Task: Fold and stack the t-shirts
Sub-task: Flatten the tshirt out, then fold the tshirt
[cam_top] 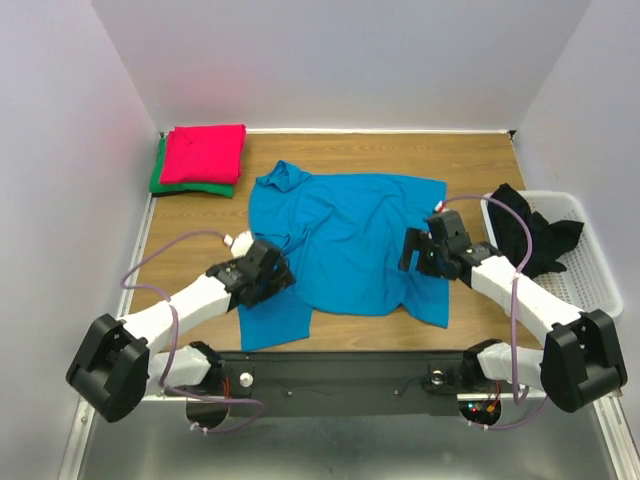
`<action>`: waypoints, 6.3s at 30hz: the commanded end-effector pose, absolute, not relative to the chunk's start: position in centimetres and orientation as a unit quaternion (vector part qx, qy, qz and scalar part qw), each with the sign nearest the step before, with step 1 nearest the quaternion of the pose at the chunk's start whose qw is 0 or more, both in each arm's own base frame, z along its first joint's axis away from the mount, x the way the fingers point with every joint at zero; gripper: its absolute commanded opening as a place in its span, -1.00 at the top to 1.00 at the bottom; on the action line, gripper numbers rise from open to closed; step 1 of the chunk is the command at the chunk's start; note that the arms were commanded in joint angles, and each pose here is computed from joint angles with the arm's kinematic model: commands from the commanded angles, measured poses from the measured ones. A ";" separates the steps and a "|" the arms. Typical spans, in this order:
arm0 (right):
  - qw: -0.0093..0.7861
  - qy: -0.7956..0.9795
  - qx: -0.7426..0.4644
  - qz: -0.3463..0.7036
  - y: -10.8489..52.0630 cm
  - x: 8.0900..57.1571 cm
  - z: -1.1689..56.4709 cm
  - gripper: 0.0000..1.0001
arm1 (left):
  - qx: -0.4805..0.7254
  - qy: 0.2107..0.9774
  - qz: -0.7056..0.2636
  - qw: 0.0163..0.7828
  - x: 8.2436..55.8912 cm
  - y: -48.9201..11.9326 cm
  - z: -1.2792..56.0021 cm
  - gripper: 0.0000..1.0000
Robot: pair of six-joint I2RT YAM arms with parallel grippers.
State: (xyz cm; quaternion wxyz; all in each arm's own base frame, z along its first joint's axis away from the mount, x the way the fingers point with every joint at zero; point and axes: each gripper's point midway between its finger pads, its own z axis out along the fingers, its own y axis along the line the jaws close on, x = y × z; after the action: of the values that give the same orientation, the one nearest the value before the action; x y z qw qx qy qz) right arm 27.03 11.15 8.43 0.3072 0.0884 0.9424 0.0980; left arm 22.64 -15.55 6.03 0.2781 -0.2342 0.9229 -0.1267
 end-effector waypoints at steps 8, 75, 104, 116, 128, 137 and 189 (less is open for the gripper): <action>0.259 0.950 0.148 0.089 10.1 23.8 4.4 -1.00 | -0.243 0.943 -0.147 0.174 16.1 -18.1 0.4 -0.92; 0.293 0.945 0.147 -0.002 4.3 49.6 4.1 -1.00 | -0.168 0.873 -0.129 0.440 64.0 -16.4 12.1 -0.97; 0.369 0.916 0.157 0.007 3.5 53.8 10.2 -1.00 | -0.122 0.897 -0.150 0.398 53.9 -18.5 12.1 -0.97; 0.339 0.929 0.146 -0.008 3.3 54.0 6.4 -1.00 | -0.119 0.912 -0.157 0.359 53.1 -20.9 6.6 -0.97; 0.328 0.932 0.149 -0.028 2.4 53.6 5.2 -1.00 | -0.079 0.864 -0.237 0.436 63.0 -26.1 13.6 -0.97; 0.341 0.927 0.151 -0.033 1.7 53.7 6.7 -1.00 | -0.103 0.876 -0.146 0.449 56.9 -20.6 18.4 -0.97; 0.329 0.933 0.145 -0.004 0.0 54.1 6.2 -1.00 | -0.102 0.903 -0.117 0.401 62.3 -16.0 11.4 -0.96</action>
State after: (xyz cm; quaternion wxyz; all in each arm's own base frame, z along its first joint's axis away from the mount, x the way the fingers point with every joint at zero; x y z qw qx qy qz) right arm 53.87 -0.72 3.28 0.3129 0.1644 0.9347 -0.0380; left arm 61.71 -16.92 4.84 0.3667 -0.1002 0.9203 -0.0928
